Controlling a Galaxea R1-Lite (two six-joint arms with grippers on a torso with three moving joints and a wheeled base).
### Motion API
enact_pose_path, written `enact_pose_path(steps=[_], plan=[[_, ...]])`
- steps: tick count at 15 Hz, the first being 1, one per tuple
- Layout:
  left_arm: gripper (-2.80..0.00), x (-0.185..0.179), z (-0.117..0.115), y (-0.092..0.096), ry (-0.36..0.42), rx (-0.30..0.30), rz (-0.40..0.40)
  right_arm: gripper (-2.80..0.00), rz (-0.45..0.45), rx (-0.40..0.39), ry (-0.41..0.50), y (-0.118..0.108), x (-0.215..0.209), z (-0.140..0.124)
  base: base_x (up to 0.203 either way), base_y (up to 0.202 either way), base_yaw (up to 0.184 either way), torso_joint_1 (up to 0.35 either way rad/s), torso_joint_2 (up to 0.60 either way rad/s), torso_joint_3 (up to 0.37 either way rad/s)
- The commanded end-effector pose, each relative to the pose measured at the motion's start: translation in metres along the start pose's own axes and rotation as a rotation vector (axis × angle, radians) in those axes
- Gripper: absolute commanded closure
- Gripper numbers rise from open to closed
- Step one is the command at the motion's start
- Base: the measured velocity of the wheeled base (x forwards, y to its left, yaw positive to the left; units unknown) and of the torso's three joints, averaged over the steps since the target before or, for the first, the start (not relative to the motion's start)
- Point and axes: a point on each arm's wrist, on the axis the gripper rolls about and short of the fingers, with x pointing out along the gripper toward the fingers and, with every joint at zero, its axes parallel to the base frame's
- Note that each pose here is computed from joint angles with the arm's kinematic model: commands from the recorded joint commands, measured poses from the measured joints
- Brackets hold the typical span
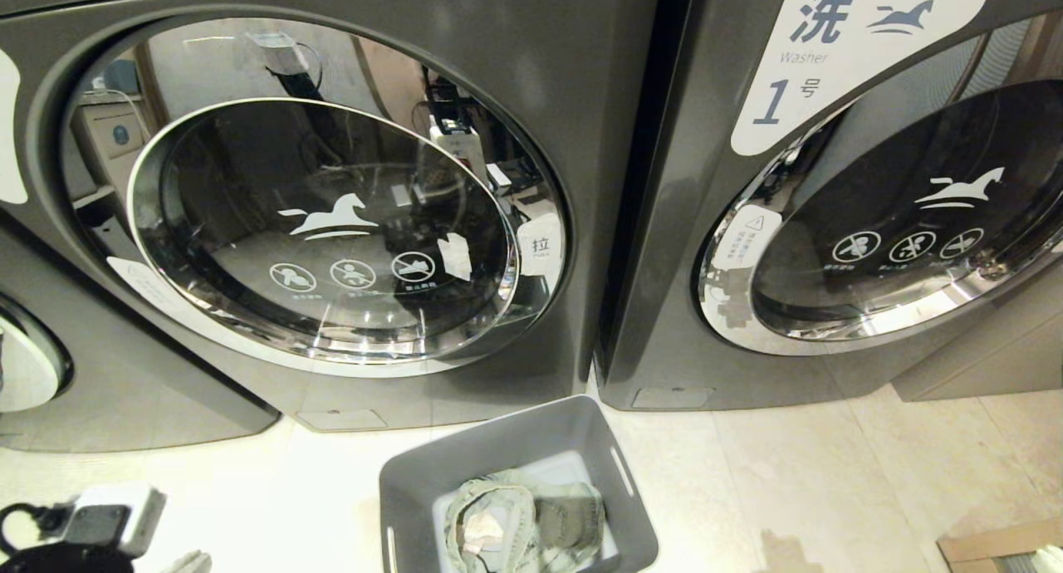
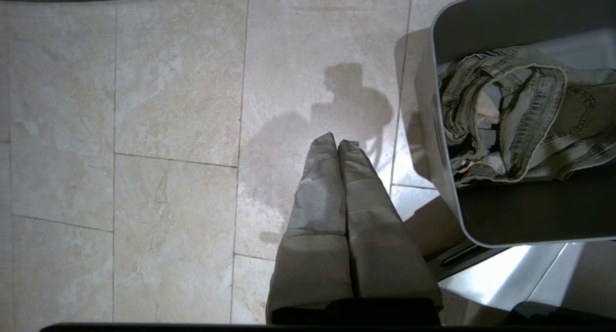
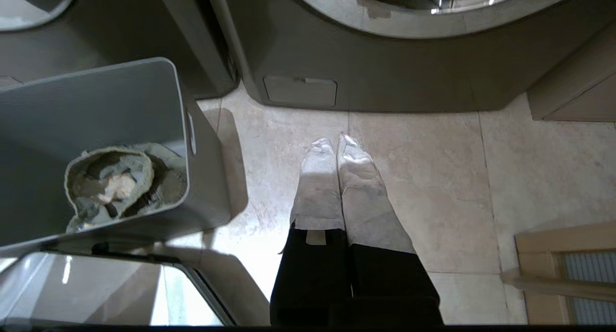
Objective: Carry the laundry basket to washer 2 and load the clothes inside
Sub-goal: Open the lid of the washing machine
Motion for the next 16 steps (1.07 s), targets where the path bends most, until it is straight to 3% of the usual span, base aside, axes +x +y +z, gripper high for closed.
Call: enact_pose_path(steps=[1, 2, 4, 6, 8, 10, 11, 12, 14, 15, 16], plan=[[0.0, -0.021, -0.002, 0.017, -0.085, -0.062, -0.01, 0.0, 0.002, 0.001, -0.048, 0.001, -0.009, -0.011, 0.0, 0.0, 0.0, 0.0, 0.0, 0.0], [0.0, -0.029, -0.005, 0.025, -0.094, -0.059, -0.002, 0.0, 0.003, 0.005, -0.079, 0.001, -0.012, -0.011, 0.0, 0.0, 0.0, 0.0, 0.0, 0.0], [0.0, -0.042, -0.019, 0.041, -0.032, -0.012, 0.07, 0.0, 0.0, 0.009, -0.138, 0.002, -0.018, -0.012, 0.0, 0.0, 0.0, 0.0, 0.0, 0.0], [0.0, -0.05, -0.022, 0.053, -0.04, -0.081, 0.188, 0.0, -0.022, 0.007, -0.17, 0.002, -0.021, -0.012, 0.0, 0.0, 0.0, 0.0, 0.0, 0.0], [0.0, -0.064, -0.028, 0.064, -0.108, -0.173, 0.312, 0.0, -0.026, 0.006, -0.189, 0.002, -0.023, -0.012, 0.0, 0.0, 0.0, 0.0, 0.0, 0.0], [0.0, -0.081, -0.038, 0.069, -0.218, -0.207, 0.369, 0.0, -0.022, 0.009, -0.194, 0.002, -0.023, -0.012, 0.0, 0.0, 0.0, 0.0, 0.0, 0.0], [0.0, -0.086, -0.042, 0.069, -0.257, -0.188, 0.365, 0.0, -0.023, 0.0, -0.197, 0.002, -0.024, -0.012, 0.0, 0.0, 0.0, 0.0, 0.0, 0.0], [0.0, -0.088, -0.044, 0.068, -0.269, -0.131, 0.324, 0.0, -0.023, -0.001, -0.197, 0.002, -0.024, -0.012, 0.0, 0.0, 0.0, 0.0, 0.0, 0.0], [0.0, -0.09, -0.046, 0.063, -0.315, -0.028, 0.077, 0.0, -0.02, 0.003, -0.215, 0.002, -0.025, -0.012, 0.0, 0.0, 0.0, 0.0, 0.0, 0.0], [0.0, -0.09, -0.051, 0.061, -0.293, 0.037, -0.001, 0.0, -0.02, -0.006, -0.216, 0.002, -0.025, -0.012, 0.0, 0.0, 0.0, 0.0, 0.0, 0.0], [0.0, -0.09, -0.054, 0.06, -0.283, 0.064, -0.029, 0.0, -0.02, -0.011, -0.215, 0.002, -0.025, -0.012, 0.0, 0.0, 0.0, 0.0, 0.0, 0.0]])
